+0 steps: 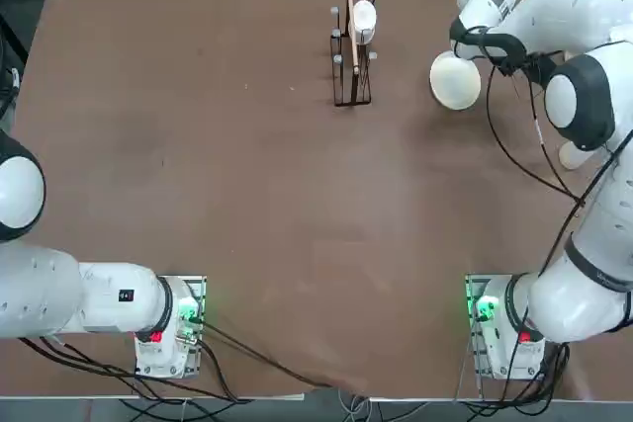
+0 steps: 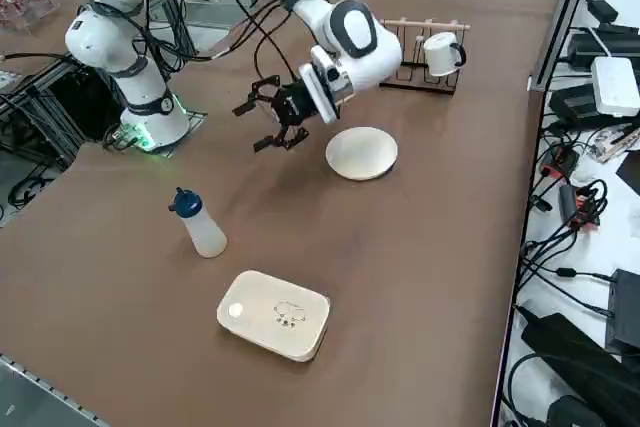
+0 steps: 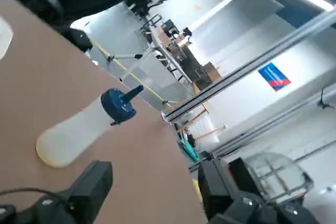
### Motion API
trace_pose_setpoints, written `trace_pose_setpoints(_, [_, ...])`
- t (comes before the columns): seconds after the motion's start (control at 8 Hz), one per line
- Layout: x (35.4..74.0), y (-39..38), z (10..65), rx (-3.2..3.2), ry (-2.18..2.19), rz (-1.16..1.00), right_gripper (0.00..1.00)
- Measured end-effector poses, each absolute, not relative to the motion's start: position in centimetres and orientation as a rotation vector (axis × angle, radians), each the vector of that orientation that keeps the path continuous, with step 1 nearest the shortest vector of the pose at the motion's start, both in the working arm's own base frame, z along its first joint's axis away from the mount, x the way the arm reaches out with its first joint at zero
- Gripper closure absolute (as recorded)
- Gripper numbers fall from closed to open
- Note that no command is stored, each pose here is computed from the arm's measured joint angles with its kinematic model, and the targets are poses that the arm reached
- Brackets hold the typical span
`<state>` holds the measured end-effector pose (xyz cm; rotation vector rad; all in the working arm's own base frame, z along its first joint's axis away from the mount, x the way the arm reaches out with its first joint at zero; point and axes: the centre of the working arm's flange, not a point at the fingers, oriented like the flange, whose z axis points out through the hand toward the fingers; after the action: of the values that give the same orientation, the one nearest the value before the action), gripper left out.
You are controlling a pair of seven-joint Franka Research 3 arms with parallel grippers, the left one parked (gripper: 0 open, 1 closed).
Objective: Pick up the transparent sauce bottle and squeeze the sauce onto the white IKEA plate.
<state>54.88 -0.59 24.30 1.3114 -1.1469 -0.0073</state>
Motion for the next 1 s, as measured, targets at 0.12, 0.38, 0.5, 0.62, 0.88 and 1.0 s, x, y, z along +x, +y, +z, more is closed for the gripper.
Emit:
trace_pose_setpoints(0.12, [55.1, -1.7, 24.3, 1.246, -1.228, 0.068, 0.00])
trace_pose_setpoints(0.38, [55.5, -5.4, 24.5, 1.109, -1.417, 0.200, 0.00])
trace_pose_setpoints(0.5, [55.6, -7.4, 24.0, 1.047, -1.503, 0.253, 0.00])
trace_pose_setpoints(0.62, [55.4, -8.8, 23.1, 0.993, -1.555, 0.288, 0.00])
trace_pose_setpoints(0.88, [54.5, -9.7, 20.3, 0.930, -1.611, 0.357, 0.00])
trace_pose_setpoints(1.0, [54.0, -10.1, 18.8, 0.904, -1.619, 0.403, 0.00])
